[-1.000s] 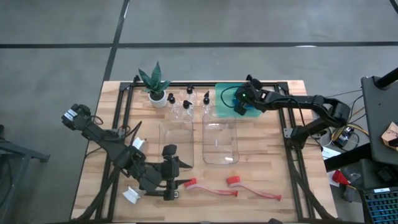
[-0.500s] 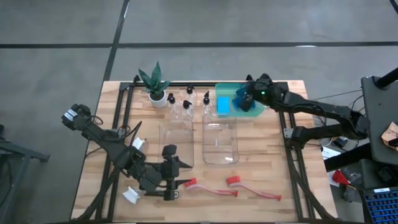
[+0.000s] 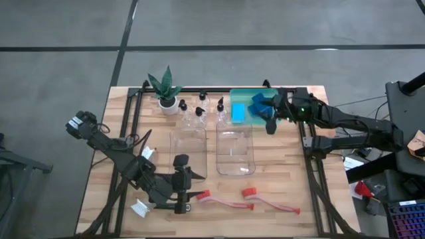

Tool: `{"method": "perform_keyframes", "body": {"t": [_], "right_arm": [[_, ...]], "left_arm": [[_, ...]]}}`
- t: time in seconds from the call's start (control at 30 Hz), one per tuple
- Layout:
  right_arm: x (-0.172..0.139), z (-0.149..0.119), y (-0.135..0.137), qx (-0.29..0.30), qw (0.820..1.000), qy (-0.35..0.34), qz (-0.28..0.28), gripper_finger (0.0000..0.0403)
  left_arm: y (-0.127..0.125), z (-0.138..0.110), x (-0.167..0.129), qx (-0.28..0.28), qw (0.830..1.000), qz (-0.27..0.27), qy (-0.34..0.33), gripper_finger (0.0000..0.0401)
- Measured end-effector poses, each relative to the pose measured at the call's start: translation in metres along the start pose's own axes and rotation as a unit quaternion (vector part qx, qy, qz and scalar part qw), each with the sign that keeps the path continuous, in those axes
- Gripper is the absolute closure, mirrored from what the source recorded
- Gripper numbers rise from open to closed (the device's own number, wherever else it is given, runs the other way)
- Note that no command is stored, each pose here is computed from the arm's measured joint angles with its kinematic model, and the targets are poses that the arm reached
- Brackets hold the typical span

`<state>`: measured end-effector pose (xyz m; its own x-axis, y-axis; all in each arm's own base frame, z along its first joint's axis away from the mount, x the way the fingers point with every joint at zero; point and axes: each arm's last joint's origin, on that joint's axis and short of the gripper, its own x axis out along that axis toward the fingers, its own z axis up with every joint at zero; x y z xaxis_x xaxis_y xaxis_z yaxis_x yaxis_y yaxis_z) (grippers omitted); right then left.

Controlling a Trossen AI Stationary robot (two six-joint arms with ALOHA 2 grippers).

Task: Pick & Place Kitchen Sink Supplies
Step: Put the red dish brush into the right transparent bin

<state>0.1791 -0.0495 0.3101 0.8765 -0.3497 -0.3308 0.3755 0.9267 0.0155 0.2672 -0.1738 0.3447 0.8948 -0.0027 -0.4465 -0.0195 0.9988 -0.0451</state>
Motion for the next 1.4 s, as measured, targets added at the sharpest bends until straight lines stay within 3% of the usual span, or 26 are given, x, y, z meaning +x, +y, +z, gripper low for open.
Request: {"method": "perform_keyframes", "body": {"t": [0.23, 0.57, 0.77, 0.93, 1.07, 1.27, 1.4], "right_arm": [[-0.008, -0.003, 0.039, -0.01, 0.995, 0.004, 0.098, 0.0182], [-0.033, -0.018, 0.091, -0.043, 0.972, 0.039, 0.23, 0.0182], [-0.043, -0.038, 0.115, -0.042, 0.975, 0.1, 0.193, 0.0182], [-0.047, -0.051, 0.131, -0.02, 0.967, 0.165, 0.193, 0.0182], [-0.051, -0.061, 0.144, -0.012, 0.957, 0.22, 0.186, 0.0182], [-0.052, -0.082, 0.169, -0.002, 0.93, 0.333, 0.158, 0.0182], [-0.049, -0.088, 0.19, -0.008, 0.921, 0.358, 0.156, 0.0182]], "left_arm": [[0.0, 0.0, 0.0, 0.0, 1.0, 0.0, 0.0, 0.0188], [0.0, -0.005, 0.002, 0.023, 1.0, -0.003, 0.008, 0.0188], [0.001, -0.006, 0.003, 0.028, 1.0, 0.005, 0.007, 0.0188], [0.001, -0.006, 0.003, 0.043, 0.999, 0.013, 0.005, 0.0188], [0.001, -0.006, 0.003, 0.056, 0.998, 0.014, 0.005, 0.0188], [0.002, -0.006, 0.003, 0.057, 0.998, 0.017, 0.004, 0.0188], [0.003, -0.005, 0.003, 0.057, 0.998, 0.034, -0.002, 0.0188]]}}
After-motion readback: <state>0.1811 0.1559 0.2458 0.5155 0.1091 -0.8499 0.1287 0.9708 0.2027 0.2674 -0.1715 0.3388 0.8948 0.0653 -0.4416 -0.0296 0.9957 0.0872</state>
